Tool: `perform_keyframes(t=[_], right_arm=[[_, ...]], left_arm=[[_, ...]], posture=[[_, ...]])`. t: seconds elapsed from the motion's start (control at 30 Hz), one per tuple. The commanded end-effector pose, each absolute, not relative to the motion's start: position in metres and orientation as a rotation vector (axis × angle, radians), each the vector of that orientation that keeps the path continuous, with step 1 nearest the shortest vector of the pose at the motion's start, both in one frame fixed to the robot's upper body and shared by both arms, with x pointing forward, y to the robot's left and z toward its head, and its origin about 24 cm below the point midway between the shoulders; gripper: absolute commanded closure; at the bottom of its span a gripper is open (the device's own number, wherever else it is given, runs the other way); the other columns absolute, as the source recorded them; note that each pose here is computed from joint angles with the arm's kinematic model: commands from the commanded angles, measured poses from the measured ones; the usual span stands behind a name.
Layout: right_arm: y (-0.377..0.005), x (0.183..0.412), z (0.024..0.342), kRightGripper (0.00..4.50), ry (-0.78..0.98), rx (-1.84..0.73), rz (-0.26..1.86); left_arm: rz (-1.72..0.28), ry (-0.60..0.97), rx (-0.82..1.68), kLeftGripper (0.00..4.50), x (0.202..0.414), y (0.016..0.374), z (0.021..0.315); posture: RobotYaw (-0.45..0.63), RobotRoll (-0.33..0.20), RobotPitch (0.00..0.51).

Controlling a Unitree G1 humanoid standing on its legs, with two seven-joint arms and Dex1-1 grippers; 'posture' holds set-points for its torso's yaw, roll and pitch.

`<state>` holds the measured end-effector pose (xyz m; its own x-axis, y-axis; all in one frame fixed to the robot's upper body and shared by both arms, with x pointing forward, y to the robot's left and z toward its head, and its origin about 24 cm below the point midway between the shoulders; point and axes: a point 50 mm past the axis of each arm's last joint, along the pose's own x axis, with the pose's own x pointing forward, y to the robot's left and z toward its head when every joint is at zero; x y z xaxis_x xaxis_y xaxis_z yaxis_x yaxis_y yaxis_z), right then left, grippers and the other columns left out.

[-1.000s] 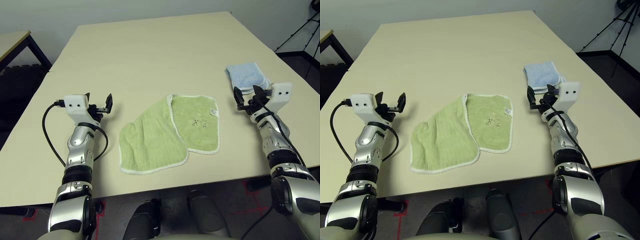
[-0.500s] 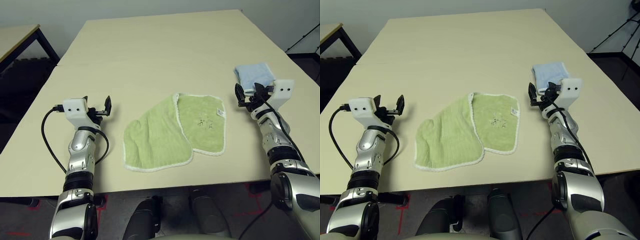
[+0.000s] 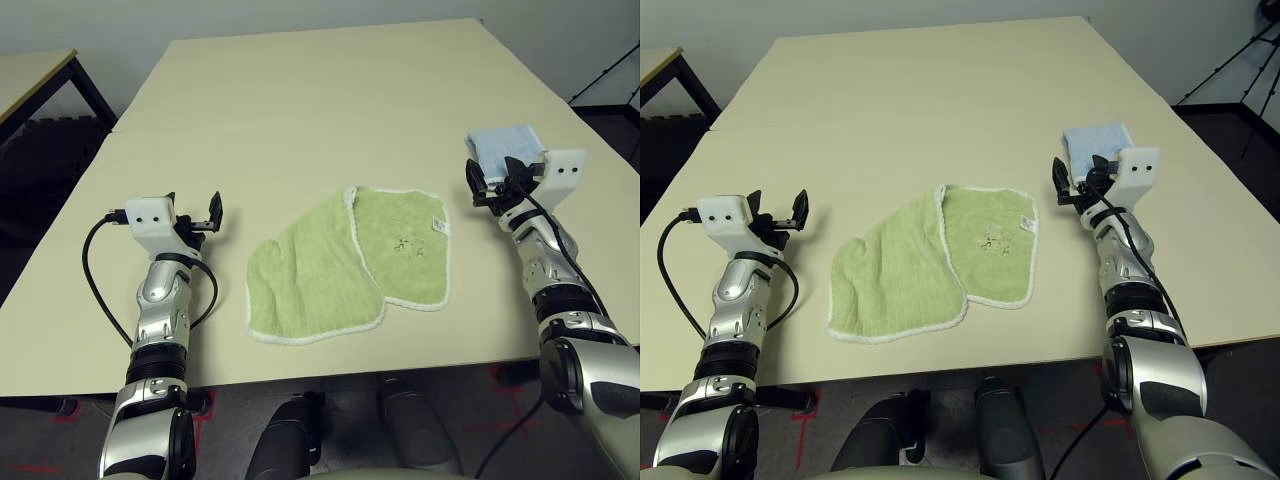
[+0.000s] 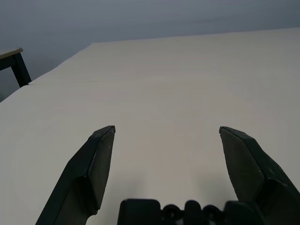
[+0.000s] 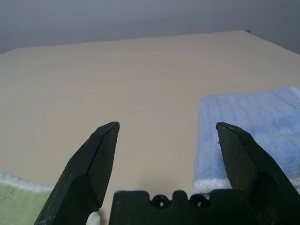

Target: Fold the towel and set it aside.

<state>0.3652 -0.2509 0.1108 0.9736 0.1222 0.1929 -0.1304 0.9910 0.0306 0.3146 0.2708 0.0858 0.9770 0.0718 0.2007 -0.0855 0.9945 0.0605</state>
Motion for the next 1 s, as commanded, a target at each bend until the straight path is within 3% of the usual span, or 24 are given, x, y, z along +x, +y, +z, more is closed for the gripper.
perform_keyframes(t=[0.03, 0.4, 0.73, 1.0], right_arm=[[-0.251, 0.366, 0.109, 0.01, -0.175, 0.043, 0.126], [-0.249, 0.368, 0.111, 0.01, -0.156, 0.047, 0.182], [-0.244, 0.376, 0.127, 0.01, -0.146, 0.006, 0.307], [-0.250, 0.377, 0.141, 0.01, -0.090, -0.015, 0.467]], left_arm=[[0.068, -0.191, 0.062, 0.00, 0.312, 0.275, 0.085], [-0.299, -0.208, 0.045, 0.00, 0.310, 0.280, 0.122], [-0.741, -0.057, 0.111, 0.00, 0.296, 0.266, 0.128], [-0.869, -0.036, 0.206, 0.00, 0.301, 0.256, 0.132]], posture=[[-0.17, 0.000, 0.115], [-0.09, 0.000, 0.151], [-0.07, 0.000, 0.167], [-0.09, 0.000, 0.174]])
